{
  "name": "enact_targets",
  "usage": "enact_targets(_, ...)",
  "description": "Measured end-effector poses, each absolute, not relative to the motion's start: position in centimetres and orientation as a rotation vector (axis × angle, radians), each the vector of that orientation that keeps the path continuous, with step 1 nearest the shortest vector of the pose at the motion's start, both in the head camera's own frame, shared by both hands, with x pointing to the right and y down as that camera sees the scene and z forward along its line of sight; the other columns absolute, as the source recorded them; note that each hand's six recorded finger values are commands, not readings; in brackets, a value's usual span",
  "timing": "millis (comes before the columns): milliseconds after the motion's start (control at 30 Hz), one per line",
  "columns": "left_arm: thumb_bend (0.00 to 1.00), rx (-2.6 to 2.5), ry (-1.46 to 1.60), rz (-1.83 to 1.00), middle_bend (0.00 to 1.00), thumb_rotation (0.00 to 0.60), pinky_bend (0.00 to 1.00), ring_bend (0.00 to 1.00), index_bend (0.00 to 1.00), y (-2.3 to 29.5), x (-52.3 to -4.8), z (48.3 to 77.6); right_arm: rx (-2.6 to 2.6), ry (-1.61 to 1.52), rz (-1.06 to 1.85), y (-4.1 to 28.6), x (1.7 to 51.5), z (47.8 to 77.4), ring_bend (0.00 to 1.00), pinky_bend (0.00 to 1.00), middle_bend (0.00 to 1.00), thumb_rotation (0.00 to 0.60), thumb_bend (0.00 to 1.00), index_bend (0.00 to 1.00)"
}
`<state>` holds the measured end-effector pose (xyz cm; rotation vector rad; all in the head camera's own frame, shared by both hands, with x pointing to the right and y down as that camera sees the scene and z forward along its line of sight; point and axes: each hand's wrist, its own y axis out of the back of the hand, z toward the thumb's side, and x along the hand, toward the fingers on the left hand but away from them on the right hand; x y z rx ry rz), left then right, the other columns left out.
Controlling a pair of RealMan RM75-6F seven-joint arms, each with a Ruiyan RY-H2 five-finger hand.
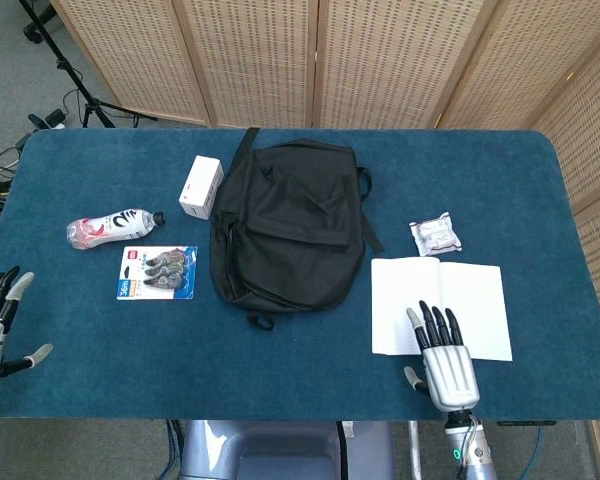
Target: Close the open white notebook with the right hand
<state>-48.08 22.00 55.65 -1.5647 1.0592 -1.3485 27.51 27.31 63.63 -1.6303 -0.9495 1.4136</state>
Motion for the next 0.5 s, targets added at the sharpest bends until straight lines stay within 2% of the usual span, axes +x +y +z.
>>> enact_targets(500,0.07,-1.570,1.060,-1.343,0.00,0.554,0.00,0.00,0.00,22.0,-48.0,55.6,-1.652,-0.936,1.435,27.0,27.2,65.2,0.00,0.00,0.00,0.600,0.26,0.00)
